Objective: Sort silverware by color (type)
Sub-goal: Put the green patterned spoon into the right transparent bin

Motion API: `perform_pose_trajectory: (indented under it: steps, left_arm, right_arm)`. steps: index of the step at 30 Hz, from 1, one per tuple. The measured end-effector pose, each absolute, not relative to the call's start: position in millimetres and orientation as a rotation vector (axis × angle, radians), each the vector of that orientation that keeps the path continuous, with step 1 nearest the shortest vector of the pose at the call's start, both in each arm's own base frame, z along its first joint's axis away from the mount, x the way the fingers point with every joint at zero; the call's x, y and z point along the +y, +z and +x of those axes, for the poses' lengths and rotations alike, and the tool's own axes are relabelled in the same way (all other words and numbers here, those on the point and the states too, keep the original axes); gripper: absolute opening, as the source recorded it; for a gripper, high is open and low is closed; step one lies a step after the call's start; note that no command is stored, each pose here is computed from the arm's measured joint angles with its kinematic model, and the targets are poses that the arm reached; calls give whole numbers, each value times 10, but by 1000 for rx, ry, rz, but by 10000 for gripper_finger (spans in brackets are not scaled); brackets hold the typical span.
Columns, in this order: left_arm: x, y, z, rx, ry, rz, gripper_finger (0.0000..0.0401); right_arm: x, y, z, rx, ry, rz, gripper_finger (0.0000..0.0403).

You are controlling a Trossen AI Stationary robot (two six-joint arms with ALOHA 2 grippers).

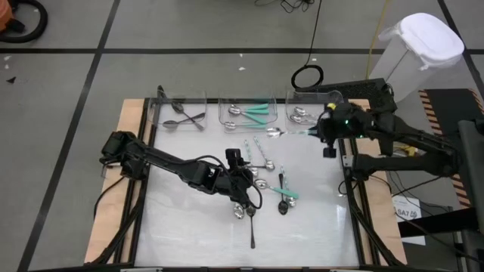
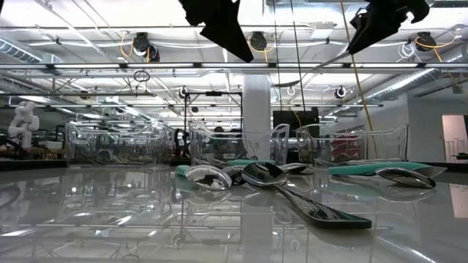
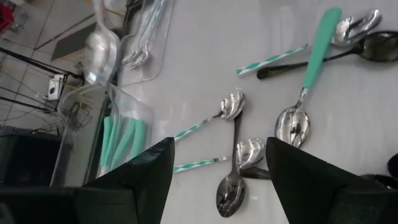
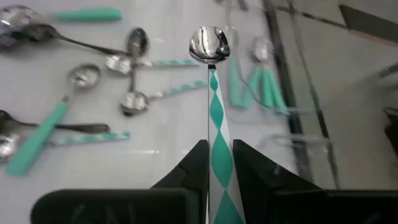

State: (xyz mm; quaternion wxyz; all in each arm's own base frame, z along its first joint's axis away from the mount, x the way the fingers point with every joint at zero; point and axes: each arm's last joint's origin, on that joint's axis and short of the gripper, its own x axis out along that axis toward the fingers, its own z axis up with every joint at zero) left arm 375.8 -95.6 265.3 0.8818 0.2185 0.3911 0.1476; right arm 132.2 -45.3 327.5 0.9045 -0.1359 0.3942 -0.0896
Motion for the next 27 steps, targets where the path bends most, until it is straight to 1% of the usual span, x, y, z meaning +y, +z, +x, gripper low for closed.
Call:
perform_pose_trajectory:
  steps: [7, 18, 27]
  left_arm:
    - [-995, 2622, 3718, 853, 272, 432, 252]
    - [-1017, 2624, 3716, 845, 275, 415, 252]
    - [-1067, 2617, 3697, 851, 253, 416, 253]
  right_arm:
    - [-642, 3385, 1180, 878, -265, -322, 48]
    - [-1121, 3227, 1165, 1049, -427, -218, 48]
    - [-1401, 3145, 1091, 1106, -521, -151, 48]
